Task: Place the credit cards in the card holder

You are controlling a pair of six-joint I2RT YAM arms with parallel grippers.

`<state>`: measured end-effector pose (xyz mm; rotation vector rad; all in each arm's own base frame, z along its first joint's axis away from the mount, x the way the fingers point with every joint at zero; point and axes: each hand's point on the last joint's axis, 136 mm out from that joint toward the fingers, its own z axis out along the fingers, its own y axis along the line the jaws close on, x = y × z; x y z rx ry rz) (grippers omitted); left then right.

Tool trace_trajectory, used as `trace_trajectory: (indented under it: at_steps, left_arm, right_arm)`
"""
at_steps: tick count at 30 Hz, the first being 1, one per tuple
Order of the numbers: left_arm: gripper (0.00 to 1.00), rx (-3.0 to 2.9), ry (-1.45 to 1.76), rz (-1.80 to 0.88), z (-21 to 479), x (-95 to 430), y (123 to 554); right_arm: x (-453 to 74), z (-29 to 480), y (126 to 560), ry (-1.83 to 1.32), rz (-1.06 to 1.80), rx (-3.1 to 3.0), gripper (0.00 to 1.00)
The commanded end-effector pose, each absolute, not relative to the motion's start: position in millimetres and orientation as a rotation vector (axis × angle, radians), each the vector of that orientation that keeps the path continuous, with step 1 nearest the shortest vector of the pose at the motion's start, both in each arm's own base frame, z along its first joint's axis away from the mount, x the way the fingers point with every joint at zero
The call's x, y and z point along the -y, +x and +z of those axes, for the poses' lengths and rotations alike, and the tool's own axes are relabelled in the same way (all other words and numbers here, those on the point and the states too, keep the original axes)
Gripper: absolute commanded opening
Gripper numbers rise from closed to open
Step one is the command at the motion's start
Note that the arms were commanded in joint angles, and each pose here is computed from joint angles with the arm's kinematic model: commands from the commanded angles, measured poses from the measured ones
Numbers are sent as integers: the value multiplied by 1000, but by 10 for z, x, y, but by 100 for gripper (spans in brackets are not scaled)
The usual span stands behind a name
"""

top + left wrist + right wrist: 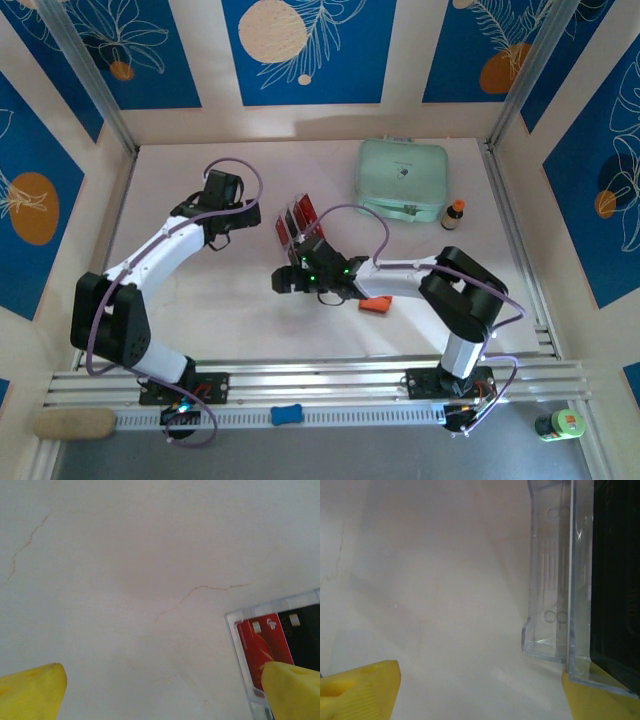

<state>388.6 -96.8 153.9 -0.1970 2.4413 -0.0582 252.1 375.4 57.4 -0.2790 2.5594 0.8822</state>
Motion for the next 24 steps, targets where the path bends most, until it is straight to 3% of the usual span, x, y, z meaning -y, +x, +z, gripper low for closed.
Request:
trace_trajectory:
  at_steps: [1,11,18,24]
  left_arm:
    - [100,-2427,-234,-91,1651,939,3872]
    - [100,-2428,-248,-101,1660,927,3823]
    - [100,-2432,-229,-119,1633,933,3741]
    - [100,-2428,-207,-195,1651,1000,3646]
  right_arm:
    - [-3893,672,2789,-199,886,-2483,85]
    - [-4115,858,3363,-282,1006,-2414,81]
    - [-3890,1121,2858,-420,1111,-2438,79]
    - [-3119,1060,2510,-229,988,-2545,80]
